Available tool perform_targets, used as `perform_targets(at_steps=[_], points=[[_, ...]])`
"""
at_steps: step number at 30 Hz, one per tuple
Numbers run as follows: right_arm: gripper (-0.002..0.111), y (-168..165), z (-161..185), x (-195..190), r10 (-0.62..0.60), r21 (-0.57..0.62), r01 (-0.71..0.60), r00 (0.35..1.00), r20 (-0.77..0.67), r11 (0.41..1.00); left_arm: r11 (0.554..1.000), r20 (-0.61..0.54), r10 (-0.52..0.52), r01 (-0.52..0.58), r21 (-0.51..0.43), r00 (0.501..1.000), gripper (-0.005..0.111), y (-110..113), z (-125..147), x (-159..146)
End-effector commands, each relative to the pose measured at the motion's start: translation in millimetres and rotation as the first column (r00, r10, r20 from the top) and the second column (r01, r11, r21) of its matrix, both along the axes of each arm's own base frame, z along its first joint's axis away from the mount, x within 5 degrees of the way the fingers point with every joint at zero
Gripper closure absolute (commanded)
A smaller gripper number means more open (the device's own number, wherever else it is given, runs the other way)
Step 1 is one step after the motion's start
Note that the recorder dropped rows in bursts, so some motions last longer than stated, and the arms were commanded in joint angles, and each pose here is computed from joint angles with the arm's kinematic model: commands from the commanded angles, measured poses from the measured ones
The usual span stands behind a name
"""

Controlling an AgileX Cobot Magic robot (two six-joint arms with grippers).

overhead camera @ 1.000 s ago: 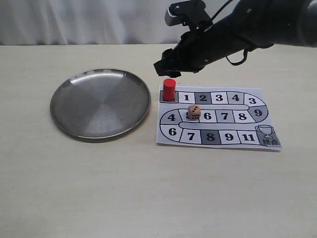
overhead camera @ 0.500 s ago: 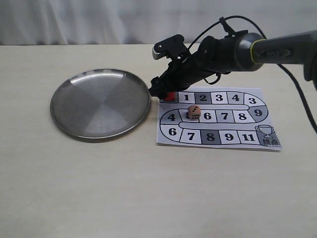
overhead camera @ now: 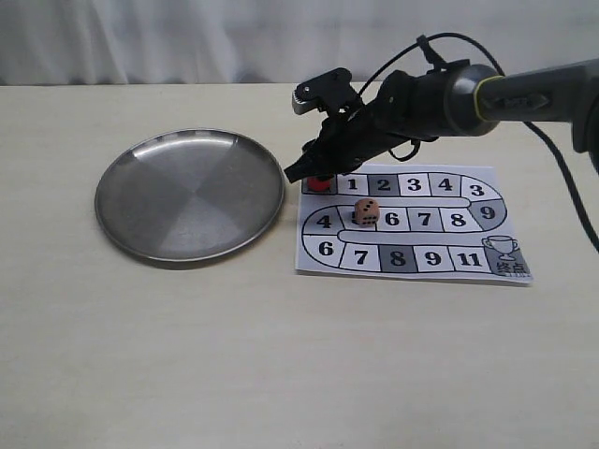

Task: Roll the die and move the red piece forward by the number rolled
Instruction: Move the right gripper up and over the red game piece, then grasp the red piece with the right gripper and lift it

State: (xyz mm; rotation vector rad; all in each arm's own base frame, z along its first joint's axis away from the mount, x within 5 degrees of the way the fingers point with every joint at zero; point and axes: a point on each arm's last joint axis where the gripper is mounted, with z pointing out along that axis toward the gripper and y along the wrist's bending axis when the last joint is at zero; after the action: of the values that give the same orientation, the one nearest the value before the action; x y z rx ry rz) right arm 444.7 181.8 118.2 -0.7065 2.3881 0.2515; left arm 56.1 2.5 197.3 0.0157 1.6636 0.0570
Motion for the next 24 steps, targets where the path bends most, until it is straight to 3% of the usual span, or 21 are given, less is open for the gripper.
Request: perform_targets(at_steps=[1,14,18,24], points=[[0.104,-2,1,1,0.005,-0.008,-0.005,1.000,0.001,1.000,1.000,0.008,-0.004,0.004,-0.001,1.000,0.107,0,0,0],[0.104,-31,111,-4,-0.053,0.075,0.040,0.983,0.177,0.996,1.000,0.008,-0.004,0.004,-0.001,1.000,0.107,0,0,0],[0.104,-39,102,-4,-0.052,0.064,0.045,0.991,0.124,0.997,1.000,0.008,-0.004,0.004,-0.001,1.000,0.107,0,0,0],[0.104,-42,43,-4,-0.057,0.008,0.057,0.998,0.020,0.998,1.000,0.008,-0.004,0.004,-0.001,1.000,0.107,0,0,0]])
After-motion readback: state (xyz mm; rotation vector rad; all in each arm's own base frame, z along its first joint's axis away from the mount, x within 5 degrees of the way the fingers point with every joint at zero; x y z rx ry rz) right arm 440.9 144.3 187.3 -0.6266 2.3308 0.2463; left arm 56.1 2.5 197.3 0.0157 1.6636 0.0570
